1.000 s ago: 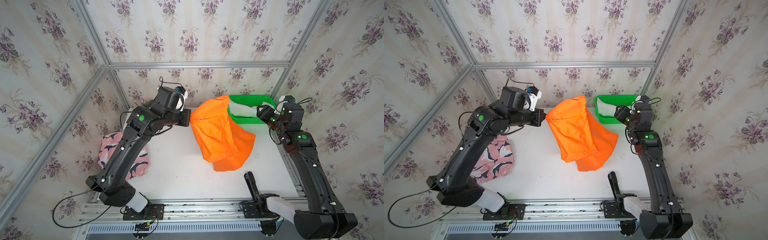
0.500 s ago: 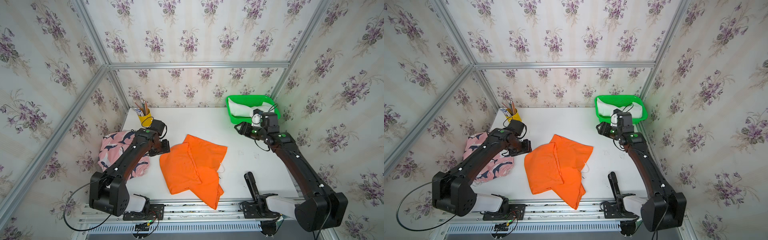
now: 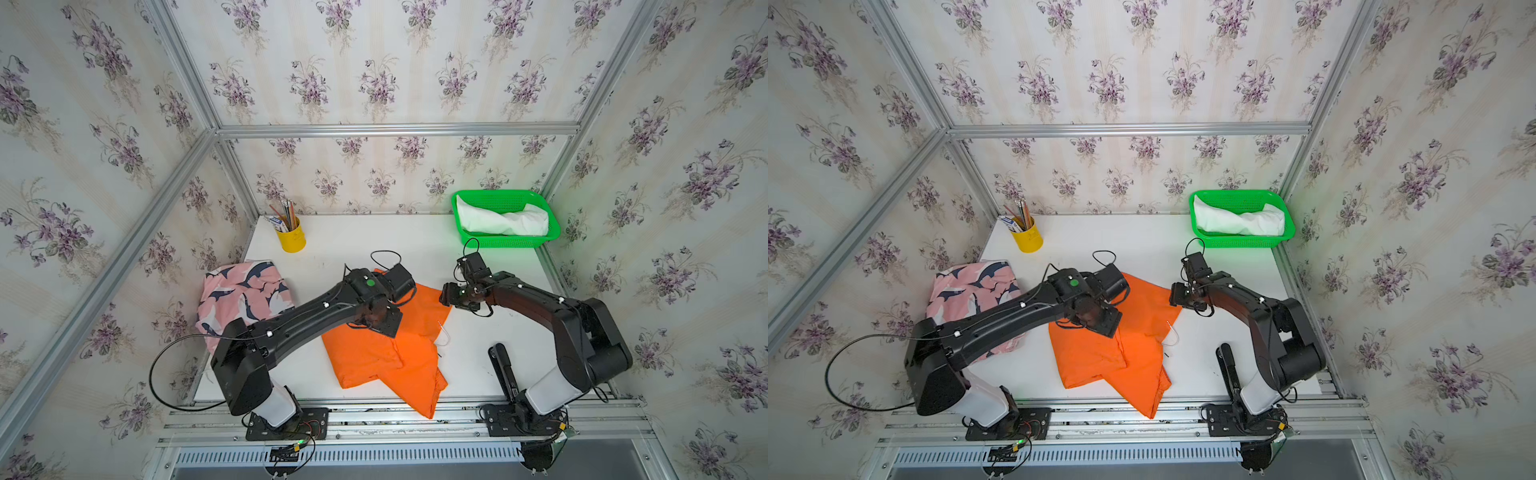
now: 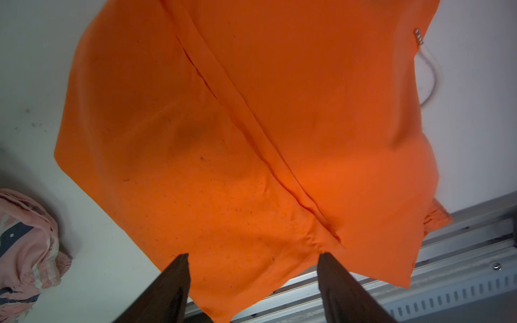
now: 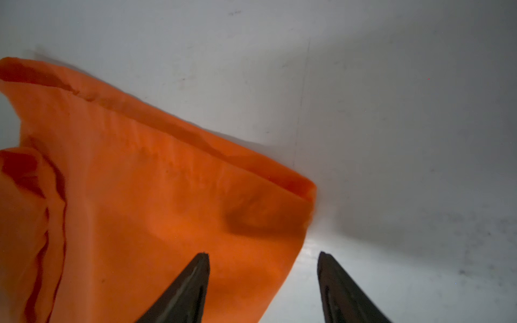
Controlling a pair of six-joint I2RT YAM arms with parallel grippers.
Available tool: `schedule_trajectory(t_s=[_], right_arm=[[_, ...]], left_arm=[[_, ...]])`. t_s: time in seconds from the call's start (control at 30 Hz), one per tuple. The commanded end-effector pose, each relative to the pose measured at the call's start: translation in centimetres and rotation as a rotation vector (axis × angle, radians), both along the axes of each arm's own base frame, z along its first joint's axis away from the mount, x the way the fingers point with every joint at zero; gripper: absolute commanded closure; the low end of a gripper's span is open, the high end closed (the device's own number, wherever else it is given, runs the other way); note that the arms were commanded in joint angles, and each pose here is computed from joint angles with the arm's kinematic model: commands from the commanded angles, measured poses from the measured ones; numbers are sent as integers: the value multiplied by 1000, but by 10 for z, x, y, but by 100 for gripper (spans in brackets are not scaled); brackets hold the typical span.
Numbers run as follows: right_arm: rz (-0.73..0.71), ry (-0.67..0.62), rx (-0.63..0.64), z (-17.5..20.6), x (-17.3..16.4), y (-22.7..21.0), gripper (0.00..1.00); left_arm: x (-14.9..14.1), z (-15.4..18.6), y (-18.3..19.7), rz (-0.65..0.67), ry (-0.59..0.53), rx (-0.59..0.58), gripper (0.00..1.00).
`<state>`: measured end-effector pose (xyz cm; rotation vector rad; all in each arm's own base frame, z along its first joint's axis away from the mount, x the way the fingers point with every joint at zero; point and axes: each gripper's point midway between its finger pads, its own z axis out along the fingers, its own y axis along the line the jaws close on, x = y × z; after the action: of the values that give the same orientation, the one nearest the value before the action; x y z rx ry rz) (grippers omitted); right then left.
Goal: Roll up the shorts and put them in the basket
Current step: Flatten out the shorts at the center of the board.
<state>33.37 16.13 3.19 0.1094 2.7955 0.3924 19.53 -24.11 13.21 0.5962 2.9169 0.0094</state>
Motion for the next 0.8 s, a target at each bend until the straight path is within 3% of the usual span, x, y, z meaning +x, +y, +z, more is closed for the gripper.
schedule_trajectory(t_s=[0.0, 0.03, 0.1, 0.23, 0.37, 0.53, 0.6, 0.7, 0.77], right_arm=[[-30, -47, -42, -9, 21, -3, 39], [-26, -47, -47, -14, 23, -3, 50], [-11, -40, -47, -19, 26, 0, 100], [-8, -53, -23, -11, 31, 5, 100], [-22, -83, -38, 6, 37, 2, 100], [-22, -113, -46, 24, 39, 0, 100], [-28, -135, -51, 35, 41, -2, 100], [-41, -175, -60, 53, 44, -6, 100], [-53, -221, -72, 73, 49, -10, 100]], left_arm=[[-19, -12, 4, -25, 38, 78, 22], [-24, -15, 0, -49, 44, 82, 21], [-33, -23, -8, -97, 63, 84, 18], [-37, -38, -15, -149, 93, 114, 16], [-42, -55, -36, -198, 149, 46, 12], [-43, -72, -39, -219, 178, 69, 16], [-40, -77, -34, -224, 173, 114, 27], [-36, -74, -29, -229, 139, 137, 62], [-29, -58, -25, -218, 81, 140, 77]])
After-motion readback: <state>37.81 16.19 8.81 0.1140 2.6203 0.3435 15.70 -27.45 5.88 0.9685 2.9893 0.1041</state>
